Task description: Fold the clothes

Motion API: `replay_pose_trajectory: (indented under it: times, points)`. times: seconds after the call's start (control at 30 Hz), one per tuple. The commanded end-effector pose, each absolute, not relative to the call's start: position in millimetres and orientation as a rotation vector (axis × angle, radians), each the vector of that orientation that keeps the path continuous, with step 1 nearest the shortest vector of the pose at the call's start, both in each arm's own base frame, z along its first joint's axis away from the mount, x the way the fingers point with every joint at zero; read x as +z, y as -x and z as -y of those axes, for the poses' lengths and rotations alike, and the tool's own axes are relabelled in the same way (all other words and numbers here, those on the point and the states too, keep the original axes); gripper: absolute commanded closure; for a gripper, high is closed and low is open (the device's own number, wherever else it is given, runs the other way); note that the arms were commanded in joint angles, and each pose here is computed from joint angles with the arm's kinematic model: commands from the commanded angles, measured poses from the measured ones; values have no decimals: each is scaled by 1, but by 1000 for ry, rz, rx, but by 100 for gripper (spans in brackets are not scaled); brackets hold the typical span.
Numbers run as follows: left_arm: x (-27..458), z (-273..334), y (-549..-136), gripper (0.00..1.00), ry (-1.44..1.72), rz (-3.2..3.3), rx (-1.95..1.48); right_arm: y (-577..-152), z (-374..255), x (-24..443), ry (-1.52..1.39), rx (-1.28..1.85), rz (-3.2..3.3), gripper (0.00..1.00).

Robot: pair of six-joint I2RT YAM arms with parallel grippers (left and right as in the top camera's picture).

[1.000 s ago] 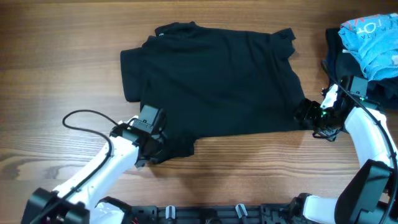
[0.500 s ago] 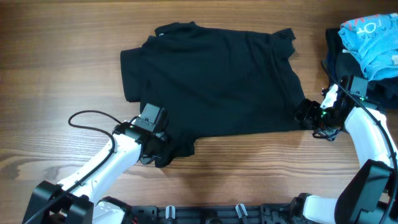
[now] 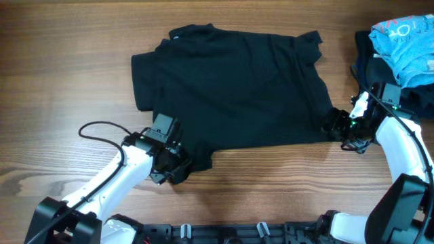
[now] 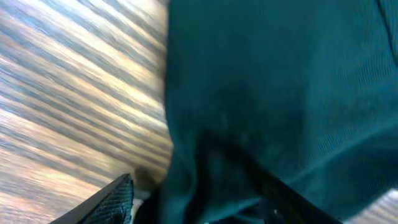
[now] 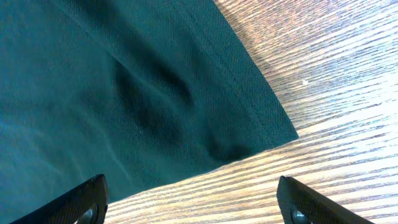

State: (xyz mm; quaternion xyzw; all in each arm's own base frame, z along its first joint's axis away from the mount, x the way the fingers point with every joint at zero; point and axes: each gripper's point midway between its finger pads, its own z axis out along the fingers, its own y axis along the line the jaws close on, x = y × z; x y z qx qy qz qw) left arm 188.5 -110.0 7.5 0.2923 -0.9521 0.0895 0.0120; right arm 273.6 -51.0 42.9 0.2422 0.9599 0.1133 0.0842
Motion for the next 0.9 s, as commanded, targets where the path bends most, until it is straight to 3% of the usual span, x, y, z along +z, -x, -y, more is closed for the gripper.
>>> replay_pose_trajectory:
  times: [0.0, 0.2, 0.27, 0.33, 0.37, 0.63, 0.87]
  points:
    - [7, 122, -179, 34, -839, 2923, 347, -277, 50, 46, -725, 359, -2851, 13]
    - [8, 133, -171, 34, -766, 2923, 362, -277, 50, 46, -726, 360, -2854, 12]
    - [6, 129, -174, 42, -773, 2945, 330, -276, 50, 46, -727, 361, -2856, 12]
    - [5, 123, -177, 69, -783, 2973, 291, -276, 50, 45, -726, 361, -2858, 12]
    - [5, 121, -178, 96, -789, 2987, 270, -276, 50, 45, -725, 361, -2859, 12]
    - [7, 108, -199, 96, -839, 3079, 208, -273, 49, 45, -730, 363, -2869, 12]
    - [55, 88, -232, 96, -822, 3175, 175, -269, 55, 43, -785, 302, -2877, 16]
